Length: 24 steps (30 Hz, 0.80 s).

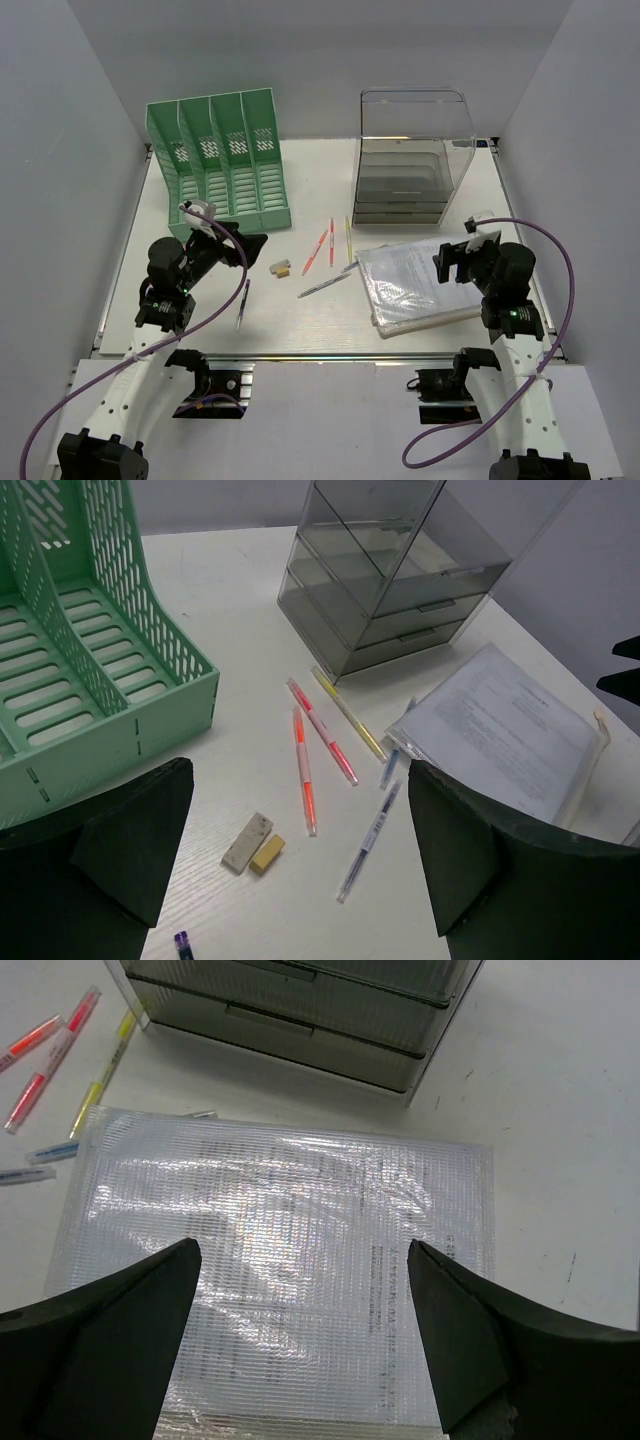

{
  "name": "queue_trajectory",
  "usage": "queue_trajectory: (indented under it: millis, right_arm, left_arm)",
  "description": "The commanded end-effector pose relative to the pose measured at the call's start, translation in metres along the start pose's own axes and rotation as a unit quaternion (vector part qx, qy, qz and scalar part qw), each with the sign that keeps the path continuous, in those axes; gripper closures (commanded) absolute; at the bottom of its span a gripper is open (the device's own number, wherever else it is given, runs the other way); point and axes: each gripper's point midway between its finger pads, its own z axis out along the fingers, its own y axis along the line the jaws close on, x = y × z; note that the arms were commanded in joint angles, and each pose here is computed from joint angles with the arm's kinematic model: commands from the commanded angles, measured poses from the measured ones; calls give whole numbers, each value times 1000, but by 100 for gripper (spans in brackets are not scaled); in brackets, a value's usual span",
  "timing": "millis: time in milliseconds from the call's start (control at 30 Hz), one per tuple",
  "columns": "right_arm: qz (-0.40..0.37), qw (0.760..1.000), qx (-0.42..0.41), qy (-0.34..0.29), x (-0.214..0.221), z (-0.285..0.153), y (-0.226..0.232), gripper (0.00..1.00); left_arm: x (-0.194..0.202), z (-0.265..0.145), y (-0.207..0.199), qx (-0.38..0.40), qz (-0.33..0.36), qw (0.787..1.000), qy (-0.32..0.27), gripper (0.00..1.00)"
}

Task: Organize the desk

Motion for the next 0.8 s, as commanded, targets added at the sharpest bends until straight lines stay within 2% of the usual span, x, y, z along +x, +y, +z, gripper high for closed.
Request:
queue_trajectory:
  millis: [0, 67, 100, 133, 167, 233, 333, 467, 600, 633, 667, 733, 767]
  right_arm:
    - [-17, 999, -11, -26, -19, -5, 3, 11]
    - [-31, 999, -33, -19, -14, -5, 9, 11]
    - [-73, 996, -52, -14, -9, -5, 13, 11]
    - [-105, 990, -96, -18, -7, -7, 27, 11]
    - [-171, 976, -132, 0, 8, -10, 34, 11]
    - [-219, 958, -184, 1, 16, -16, 48, 11]
    - [-261, 948, -181, 19, 18, -22, 42, 11]
    - [-314, 930, -192, 13, 6, -32, 43, 11]
    - [-361, 889, -281, -12, 17, -45, 71, 12]
    - [-388, 868, -310, -23, 28, -45, 79, 14]
    - [-389, 863, -321, -21, 34, -43, 81, 15]
    - [-400, 847, -349, -12, 52, -38, 85, 30]
    - [-404, 840, -361, -5, 60, -38, 86, 46]
  left_arm:
    - [-3, -1, -5, 13, 3, 1000, -6, 2]
    - [-2, -1, -7, 17, 3, 1000, -5, 2]
    - [-2, -1, -8, 19, 4, 1000, -5, 2]
    - [-2, -1, -8, 18, 4, 1000, -6, 2]
    - [-2, 0, -7, 19, 3, 1000, -4, 2]
    - [-2, 0, -8, 19, 3, 1000, -3, 2]
    - [-1, 0, -8, 21, 2, 1000, -2, 2]
    - [0, 1, -9, 26, -2, 1000, 0, 2]
    - [2, 2, -16, 47, -8, 999, 4, 2]
    - [1, 2, -18, 51, -8, 999, 1, 2]
    - [2, 3, -18, 54, -9, 998, 2, 3]
    - [2, 3, -19, 58, -8, 998, 3, 11]
    - [3, 3, -21, 63, -8, 998, 5, 17]
